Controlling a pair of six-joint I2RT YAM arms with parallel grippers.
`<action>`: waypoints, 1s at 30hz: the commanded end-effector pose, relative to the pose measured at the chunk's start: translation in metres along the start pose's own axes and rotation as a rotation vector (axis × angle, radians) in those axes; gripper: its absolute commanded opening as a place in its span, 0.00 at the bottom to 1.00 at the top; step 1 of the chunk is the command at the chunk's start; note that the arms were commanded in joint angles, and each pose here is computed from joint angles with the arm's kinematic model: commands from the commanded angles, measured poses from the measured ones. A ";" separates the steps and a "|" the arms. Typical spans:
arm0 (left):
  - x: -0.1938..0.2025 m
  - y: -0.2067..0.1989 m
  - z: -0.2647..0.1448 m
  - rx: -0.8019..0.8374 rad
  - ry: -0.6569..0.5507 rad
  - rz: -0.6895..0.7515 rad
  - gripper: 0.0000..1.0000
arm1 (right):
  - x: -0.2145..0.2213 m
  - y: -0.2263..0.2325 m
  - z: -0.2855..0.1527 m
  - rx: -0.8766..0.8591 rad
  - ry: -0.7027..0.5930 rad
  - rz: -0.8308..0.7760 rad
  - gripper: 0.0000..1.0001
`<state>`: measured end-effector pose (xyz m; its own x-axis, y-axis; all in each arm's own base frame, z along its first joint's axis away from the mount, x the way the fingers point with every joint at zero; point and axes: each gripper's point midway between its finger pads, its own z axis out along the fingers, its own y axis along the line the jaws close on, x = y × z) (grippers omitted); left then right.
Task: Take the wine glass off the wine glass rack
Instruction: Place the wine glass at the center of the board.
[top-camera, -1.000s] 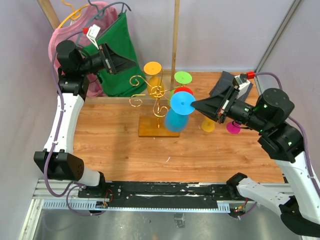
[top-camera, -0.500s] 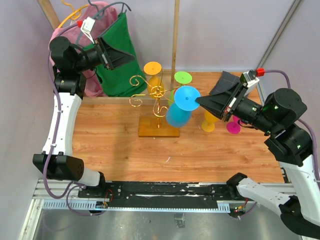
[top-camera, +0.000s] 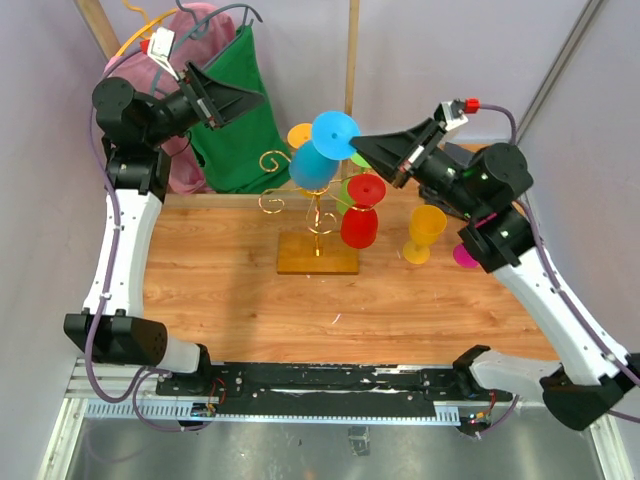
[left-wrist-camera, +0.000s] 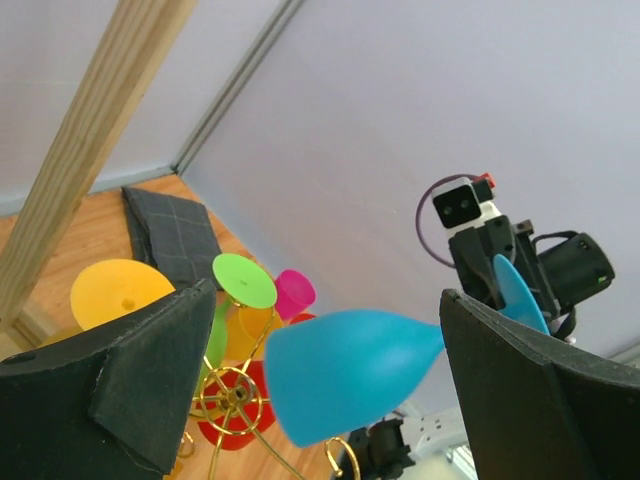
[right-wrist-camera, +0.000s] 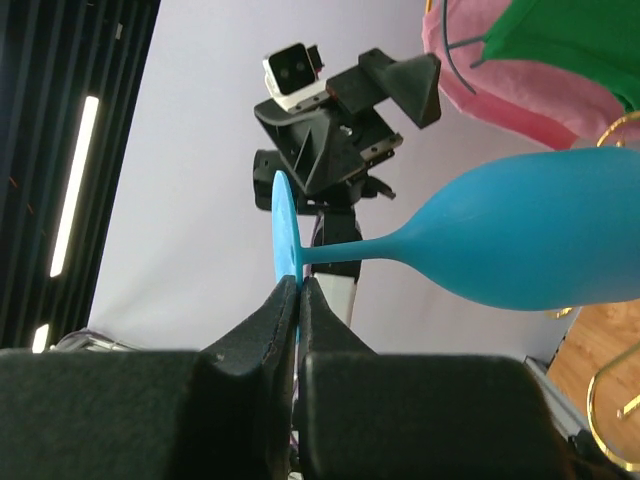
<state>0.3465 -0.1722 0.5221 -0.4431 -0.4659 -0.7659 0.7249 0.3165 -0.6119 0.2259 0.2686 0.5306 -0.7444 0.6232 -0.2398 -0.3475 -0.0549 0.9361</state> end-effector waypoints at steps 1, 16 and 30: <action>-0.025 -0.016 -0.011 -0.042 -0.134 -0.002 0.99 | -0.028 0.070 0.004 -0.274 -0.092 -0.130 0.01; -0.059 0.019 -0.013 -0.127 -0.290 -0.346 0.99 | -0.096 0.107 0.003 -0.510 -0.326 -0.308 0.01; -0.064 -0.012 0.002 0.009 -0.296 -0.555 0.99 | -0.097 0.128 0.010 -0.686 -0.356 -0.433 0.01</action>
<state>0.3858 -0.1368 0.5497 -0.5665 -0.7782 -0.2711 0.3855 0.0404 -0.9218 0.2986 0.2245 0.6367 -0.3736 0.8684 -0.3260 -0.8046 -0.1285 0.5798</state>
